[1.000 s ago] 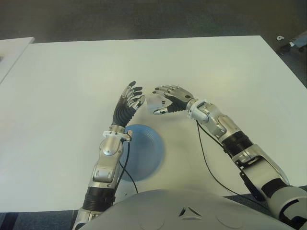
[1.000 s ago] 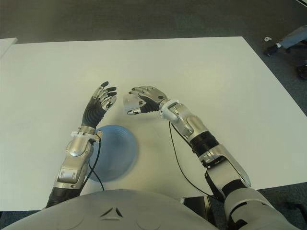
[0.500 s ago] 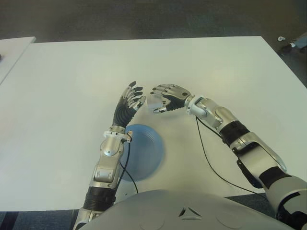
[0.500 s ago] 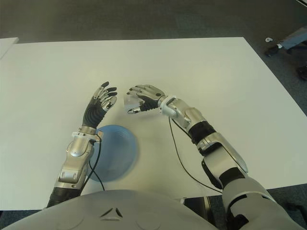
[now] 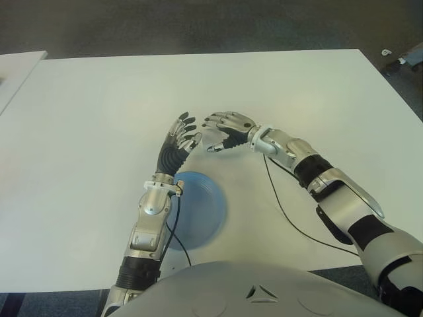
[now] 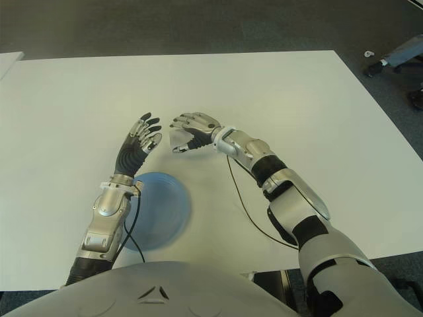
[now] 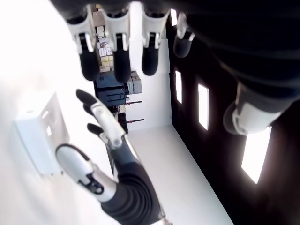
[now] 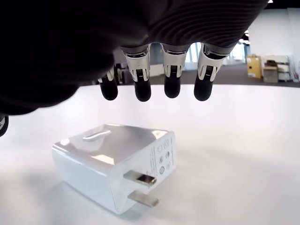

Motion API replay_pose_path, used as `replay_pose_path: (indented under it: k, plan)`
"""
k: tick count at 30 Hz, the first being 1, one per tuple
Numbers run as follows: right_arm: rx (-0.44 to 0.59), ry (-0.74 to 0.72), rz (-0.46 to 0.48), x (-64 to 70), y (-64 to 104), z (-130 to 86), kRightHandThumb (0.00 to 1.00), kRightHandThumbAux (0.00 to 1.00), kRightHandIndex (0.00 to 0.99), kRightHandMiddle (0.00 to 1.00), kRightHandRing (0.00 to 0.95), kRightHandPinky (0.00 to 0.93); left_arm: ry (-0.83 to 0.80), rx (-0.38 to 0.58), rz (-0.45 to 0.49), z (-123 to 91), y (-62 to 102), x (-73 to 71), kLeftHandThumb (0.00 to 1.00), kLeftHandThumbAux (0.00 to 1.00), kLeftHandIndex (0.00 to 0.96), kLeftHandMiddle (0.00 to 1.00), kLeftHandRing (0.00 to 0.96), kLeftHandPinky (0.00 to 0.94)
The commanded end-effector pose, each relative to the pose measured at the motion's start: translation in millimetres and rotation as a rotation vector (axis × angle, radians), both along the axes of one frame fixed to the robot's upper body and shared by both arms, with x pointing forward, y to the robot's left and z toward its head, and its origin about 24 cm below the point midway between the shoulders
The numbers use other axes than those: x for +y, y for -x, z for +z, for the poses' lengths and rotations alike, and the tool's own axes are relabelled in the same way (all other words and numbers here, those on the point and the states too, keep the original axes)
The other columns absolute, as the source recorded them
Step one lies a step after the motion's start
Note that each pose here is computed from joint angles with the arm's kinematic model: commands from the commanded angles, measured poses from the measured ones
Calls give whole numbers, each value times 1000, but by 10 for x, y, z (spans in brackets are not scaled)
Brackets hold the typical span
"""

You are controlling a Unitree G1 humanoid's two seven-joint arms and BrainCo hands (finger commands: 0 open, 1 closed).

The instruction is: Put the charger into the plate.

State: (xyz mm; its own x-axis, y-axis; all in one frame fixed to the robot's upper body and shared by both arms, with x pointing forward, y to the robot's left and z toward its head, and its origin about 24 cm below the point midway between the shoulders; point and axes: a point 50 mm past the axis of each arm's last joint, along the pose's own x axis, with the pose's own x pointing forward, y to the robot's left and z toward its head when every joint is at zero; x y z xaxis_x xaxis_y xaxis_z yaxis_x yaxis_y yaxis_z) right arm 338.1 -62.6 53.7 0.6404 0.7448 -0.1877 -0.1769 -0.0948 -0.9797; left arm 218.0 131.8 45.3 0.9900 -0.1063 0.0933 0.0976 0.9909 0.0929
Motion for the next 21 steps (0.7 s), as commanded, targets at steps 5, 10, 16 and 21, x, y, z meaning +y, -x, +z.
replay_pose_path:
  k: [5, 10, 16, 21]
  plan:
    - [-24, 13, 8, 126, -36, 5, 363, 189, 0, 0, 0, 0, -16, 4, 4, -33, 9, -7, 2, 517, 0, 136, 168, 198]
    - [-22, 26, 11, 176, -47, -1, 361, 207, 0, 0, 0, 0, -25, 0, 5, -33, 12, -7, 1, 518, 0, 121, 151, 182]
    - [-28, 38, 15, 217, -54, -7, 366, 218, 0, 0, 0, 0, -25, -5, 5, -29, 15, -10, 1, 526, 2, 116, 149, 192]
    - [-18, 38, 6, 234, -51, -24, 364, 219, 0, 0, 0, 0, -22, -2, 4, -25, 17, -16, 0, 519, 5, 115, 152, 200]
